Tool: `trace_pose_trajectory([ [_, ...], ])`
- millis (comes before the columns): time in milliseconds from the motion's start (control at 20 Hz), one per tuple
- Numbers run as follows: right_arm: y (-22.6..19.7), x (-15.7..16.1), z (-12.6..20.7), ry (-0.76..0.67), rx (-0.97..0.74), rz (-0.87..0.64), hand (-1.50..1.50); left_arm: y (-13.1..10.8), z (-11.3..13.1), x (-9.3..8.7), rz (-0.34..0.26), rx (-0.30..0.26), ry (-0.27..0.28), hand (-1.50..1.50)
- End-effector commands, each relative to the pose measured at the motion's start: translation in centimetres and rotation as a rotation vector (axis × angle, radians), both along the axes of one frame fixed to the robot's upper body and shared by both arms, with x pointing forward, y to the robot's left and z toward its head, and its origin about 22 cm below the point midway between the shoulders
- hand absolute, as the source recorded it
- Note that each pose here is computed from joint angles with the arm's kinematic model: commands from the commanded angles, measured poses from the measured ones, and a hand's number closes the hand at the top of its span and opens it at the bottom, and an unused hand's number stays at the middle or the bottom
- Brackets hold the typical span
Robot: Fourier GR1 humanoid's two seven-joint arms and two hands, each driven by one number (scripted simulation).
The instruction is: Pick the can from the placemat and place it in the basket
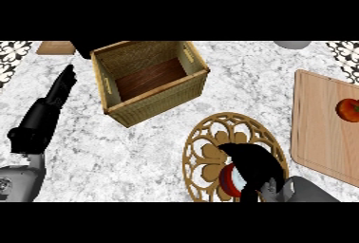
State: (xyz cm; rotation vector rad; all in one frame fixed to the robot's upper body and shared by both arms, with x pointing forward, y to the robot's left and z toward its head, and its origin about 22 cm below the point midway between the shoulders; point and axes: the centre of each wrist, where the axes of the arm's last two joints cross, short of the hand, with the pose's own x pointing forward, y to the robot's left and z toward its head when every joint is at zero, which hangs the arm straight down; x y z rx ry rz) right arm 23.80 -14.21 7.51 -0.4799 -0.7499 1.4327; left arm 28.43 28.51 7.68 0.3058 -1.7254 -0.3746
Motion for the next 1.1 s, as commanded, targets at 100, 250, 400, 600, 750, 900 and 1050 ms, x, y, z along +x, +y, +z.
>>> trace_pose_trajectory([
  [100,-0.5,1.1,-0.6,0.032,-0.022,-0.049,1.50,3.6,0.7,-0.3,-0.015,0.003,0.008,0.00],
  [250,0.8,1.0,-3.4,0.001,-0.050,-0.007,1.50,0.2,-0.9,0.1,-0.008,-0.006,0.019,0.00],
  [400,0.9,0.3,-3.8,-0.020,-0.059,0.053,1.50,-0.2,0.6,0.9,-0.002,-0.012,-0.003,0.00],
  [600,1.4,0.3,-3.1,-0.092,-0.073,0.083,1.50,0.2,-1.7,1.6,0.007,0.001,-0.010,0.00],
  [750,2.6,0.7,-3.1,-0.167,-0.105,-0.112,1.50,-0.4,0.9,0.1,-0.016,-0.006,0.010,0.00],
  [900,-0.9,1.4,-2.5,-0.216,-0.210,-0.520,1.50,2.1,-1.4,-0.5,0.052,-0.003,0.038,0.00],
  [1050,-2.6,2.1,-2.7,-0.262,-0.271,-0.773,1.50,2.4,-0.8,-0.4,0.086,0.001,0.034,0.00],
])
